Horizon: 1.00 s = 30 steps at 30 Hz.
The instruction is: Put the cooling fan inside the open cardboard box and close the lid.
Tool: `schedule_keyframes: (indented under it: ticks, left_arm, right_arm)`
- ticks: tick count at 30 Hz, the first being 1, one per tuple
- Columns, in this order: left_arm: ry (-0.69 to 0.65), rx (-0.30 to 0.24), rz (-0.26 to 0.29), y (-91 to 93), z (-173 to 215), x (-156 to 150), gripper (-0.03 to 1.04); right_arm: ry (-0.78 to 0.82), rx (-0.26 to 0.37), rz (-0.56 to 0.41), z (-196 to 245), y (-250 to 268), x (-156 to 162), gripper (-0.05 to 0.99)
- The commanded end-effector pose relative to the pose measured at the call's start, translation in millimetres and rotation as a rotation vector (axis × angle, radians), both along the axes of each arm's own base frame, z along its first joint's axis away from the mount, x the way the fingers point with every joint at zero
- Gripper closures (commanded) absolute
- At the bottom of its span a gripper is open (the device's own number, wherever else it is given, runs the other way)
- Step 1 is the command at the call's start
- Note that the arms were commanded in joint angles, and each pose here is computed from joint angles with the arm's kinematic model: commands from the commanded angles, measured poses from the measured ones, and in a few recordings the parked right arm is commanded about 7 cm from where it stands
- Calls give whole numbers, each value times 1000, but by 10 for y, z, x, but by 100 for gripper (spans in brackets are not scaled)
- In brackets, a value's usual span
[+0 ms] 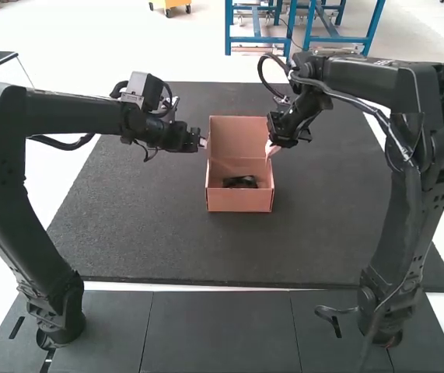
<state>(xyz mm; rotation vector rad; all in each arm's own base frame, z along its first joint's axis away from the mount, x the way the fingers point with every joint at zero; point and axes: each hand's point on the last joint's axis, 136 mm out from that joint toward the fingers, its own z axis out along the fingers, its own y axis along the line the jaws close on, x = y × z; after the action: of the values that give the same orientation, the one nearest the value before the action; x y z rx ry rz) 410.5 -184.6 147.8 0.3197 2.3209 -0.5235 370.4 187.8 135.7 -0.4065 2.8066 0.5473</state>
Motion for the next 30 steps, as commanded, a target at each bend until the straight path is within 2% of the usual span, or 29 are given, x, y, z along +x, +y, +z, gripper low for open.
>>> schedule_keyframes:
  ticks: [1,13,30]
  left_arm:
    - [-37,-34,-9,-49,156,-4,5]
    - [-57,-43,-23,-131,157,-7,5]
    - [-31,-26,-28,-109,104,-66,5]
  right_arm:
    - [-6,13,32,46,76,-53,95]
    - [25,2,43,9,79,-168,95]
    - [57,-51,49,-79,-31,-292,95]
